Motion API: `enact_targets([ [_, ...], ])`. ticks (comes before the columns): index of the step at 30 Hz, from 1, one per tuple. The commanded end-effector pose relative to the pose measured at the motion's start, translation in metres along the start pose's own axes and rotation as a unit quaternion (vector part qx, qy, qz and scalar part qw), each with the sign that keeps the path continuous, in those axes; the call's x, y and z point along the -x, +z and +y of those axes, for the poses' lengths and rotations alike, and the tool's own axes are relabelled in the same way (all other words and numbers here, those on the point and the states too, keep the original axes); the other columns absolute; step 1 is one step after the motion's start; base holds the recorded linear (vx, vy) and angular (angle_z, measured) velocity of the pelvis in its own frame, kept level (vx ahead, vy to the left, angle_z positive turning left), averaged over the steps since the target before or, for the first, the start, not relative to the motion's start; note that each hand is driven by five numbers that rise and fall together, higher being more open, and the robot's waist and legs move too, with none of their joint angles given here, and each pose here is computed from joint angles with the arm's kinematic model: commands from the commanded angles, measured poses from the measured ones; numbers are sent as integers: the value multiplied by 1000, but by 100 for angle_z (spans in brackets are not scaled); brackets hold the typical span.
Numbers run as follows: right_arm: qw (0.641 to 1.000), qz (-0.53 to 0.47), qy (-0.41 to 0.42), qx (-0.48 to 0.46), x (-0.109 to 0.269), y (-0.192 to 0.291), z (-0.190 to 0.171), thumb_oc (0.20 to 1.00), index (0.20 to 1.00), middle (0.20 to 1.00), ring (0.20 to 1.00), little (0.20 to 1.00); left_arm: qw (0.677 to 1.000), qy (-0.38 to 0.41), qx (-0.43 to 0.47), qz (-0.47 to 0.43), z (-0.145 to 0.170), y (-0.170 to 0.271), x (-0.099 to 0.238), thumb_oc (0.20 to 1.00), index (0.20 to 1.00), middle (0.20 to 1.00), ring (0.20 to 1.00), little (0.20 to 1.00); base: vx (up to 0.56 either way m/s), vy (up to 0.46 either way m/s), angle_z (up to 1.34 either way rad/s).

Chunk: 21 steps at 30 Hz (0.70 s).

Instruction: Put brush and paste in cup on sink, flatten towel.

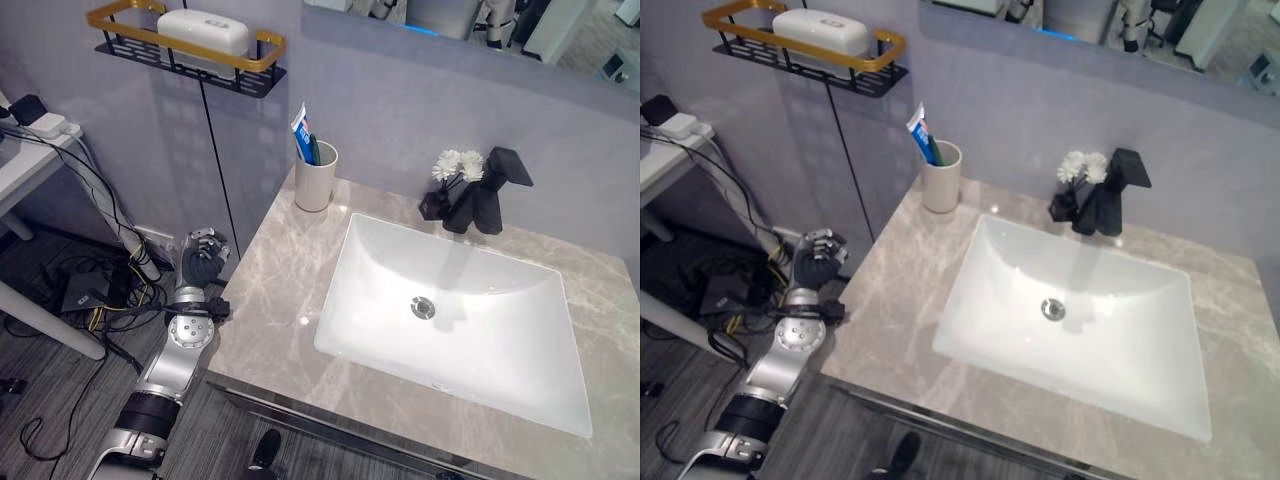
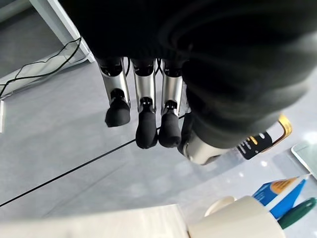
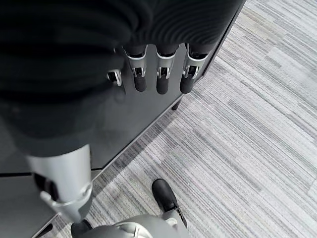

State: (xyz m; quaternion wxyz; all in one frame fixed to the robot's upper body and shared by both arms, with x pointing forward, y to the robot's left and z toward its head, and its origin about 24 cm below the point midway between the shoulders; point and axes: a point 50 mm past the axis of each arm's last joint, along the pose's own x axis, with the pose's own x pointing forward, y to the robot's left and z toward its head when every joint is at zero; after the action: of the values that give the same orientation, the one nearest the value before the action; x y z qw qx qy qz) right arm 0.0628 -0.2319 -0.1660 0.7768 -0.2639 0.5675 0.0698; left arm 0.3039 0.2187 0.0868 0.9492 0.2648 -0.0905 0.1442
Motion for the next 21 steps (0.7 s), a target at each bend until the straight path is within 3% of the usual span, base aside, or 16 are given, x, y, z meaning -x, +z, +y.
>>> enact_targets([
  [1,999,-34,-37,7,-2,14,-27,1000,1000,1000,1000,1000,996,40,-9,-76,18,37,-33,200,200,200,200,200,0,0,0],
  [21,998,-48,-32,13,-2,21,-29,1000,1000,1000,1000,1000,994,56,-61,-78,21,52,-62,200,200,200,200,200,3,4,-7],
])
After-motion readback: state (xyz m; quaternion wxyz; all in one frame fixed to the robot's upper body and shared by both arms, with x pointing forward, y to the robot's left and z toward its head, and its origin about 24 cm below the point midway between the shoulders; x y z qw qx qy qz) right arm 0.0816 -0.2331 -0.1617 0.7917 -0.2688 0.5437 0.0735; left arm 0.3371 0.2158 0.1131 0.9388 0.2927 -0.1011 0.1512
